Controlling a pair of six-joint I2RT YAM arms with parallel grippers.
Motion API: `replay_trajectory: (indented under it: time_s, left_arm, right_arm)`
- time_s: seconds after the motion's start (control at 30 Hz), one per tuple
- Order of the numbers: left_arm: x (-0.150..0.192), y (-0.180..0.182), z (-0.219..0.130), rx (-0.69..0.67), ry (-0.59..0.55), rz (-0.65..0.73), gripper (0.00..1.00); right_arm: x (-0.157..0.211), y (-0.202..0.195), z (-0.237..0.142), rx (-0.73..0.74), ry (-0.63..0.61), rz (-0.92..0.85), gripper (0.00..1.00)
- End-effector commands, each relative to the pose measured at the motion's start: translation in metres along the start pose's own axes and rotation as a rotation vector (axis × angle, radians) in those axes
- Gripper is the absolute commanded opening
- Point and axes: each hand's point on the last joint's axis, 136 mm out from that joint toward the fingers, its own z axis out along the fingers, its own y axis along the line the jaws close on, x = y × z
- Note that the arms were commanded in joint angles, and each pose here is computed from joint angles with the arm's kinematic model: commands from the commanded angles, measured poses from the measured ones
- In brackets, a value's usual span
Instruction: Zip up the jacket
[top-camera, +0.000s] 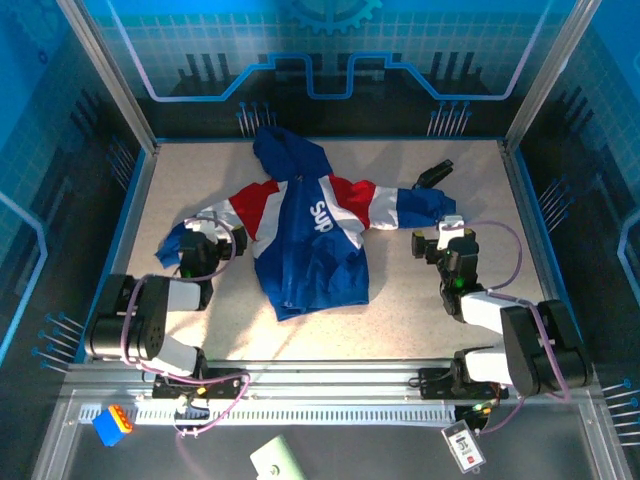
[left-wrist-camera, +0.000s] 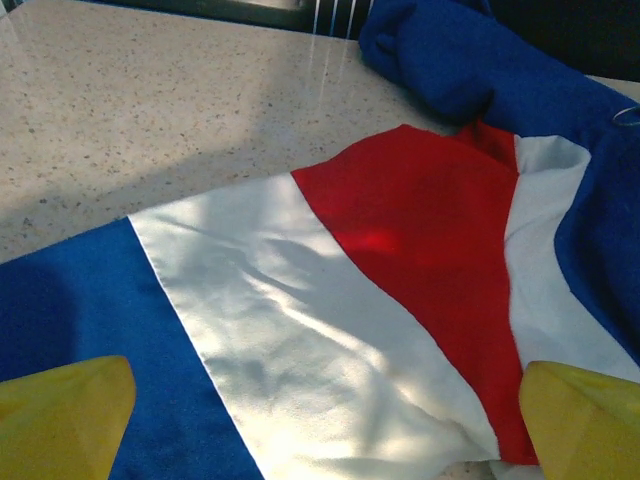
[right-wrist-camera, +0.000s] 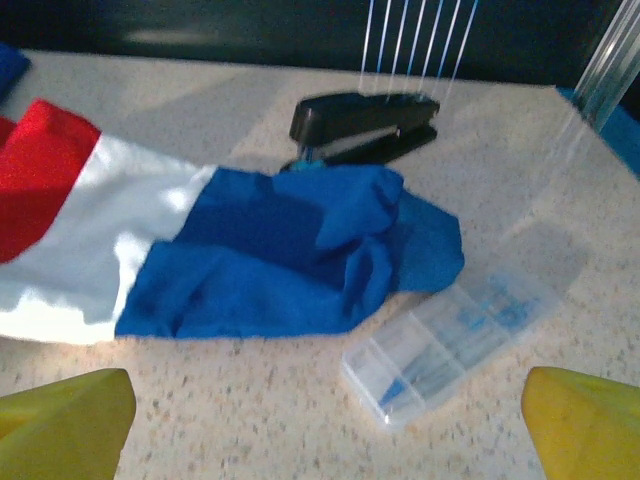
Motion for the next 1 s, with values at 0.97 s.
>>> replay_trajectory:
  time_s: [0.97]
  left_arm:
    - [-0.020,-0.016,0.012,0.091,-0.031,0.057,0.99]
  right_arm:
    - [-0.005,0.002,0.038,-0.015,-0.010,-0.014,1.00]
